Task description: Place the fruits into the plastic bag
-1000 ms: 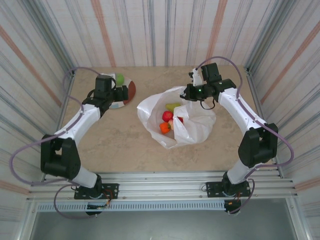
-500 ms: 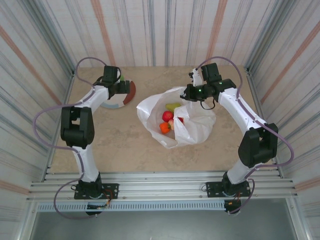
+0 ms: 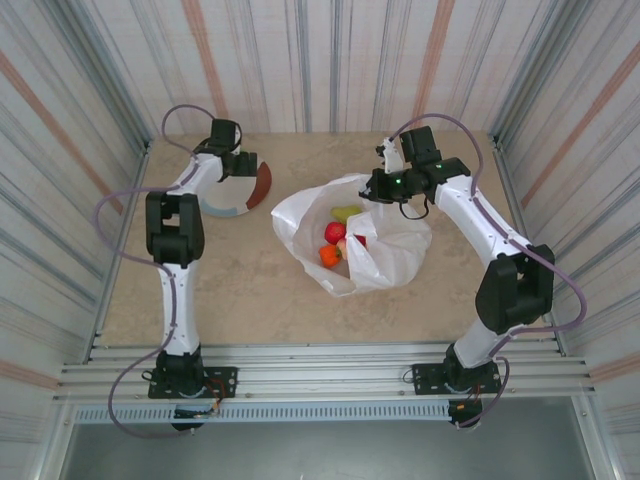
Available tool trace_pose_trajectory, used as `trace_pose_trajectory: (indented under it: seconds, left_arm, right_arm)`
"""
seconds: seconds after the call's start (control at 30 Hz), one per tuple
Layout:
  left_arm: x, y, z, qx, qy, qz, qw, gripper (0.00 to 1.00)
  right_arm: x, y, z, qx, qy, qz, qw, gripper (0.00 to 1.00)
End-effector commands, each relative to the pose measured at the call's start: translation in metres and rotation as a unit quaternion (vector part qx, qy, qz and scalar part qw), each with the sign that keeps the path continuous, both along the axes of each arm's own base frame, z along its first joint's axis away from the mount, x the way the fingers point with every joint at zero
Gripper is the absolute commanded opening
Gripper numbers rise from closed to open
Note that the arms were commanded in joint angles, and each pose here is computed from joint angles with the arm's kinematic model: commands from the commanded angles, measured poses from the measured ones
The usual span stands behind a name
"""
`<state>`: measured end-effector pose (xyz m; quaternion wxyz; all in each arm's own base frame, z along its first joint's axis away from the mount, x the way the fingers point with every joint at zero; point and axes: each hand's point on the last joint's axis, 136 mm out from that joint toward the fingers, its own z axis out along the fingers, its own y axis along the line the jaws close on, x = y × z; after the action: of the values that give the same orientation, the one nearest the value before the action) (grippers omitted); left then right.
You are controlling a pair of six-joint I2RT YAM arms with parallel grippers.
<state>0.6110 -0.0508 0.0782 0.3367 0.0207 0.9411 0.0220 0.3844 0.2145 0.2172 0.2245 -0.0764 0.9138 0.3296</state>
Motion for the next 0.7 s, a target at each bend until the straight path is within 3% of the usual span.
trace_pose_trajectory:
  seconds: [0.0,0.43,0.67]
  left_arm:
    - [0.005,0.010,-0.002,0.026,0.015,-0.010,1.000,0.98]
    - [0.037,0.012,-0.016,0.072,0.008,-0.044,0.996,0.97]
    - [0.050,0.013,-0.028,0.099,0.003,-0.071,0.993,0.88]
  right_arm:
    - [0.004,0.003,0.004,-0.002,-0.005,0.005,1.000,0.00]
    - [0.010,0.004,-0.005,-0.004,0.002,0.006,1.000,0.00]
    - [0.008,0.004,-0.011,-0.006,0.010,0.005,1.000,0.00]
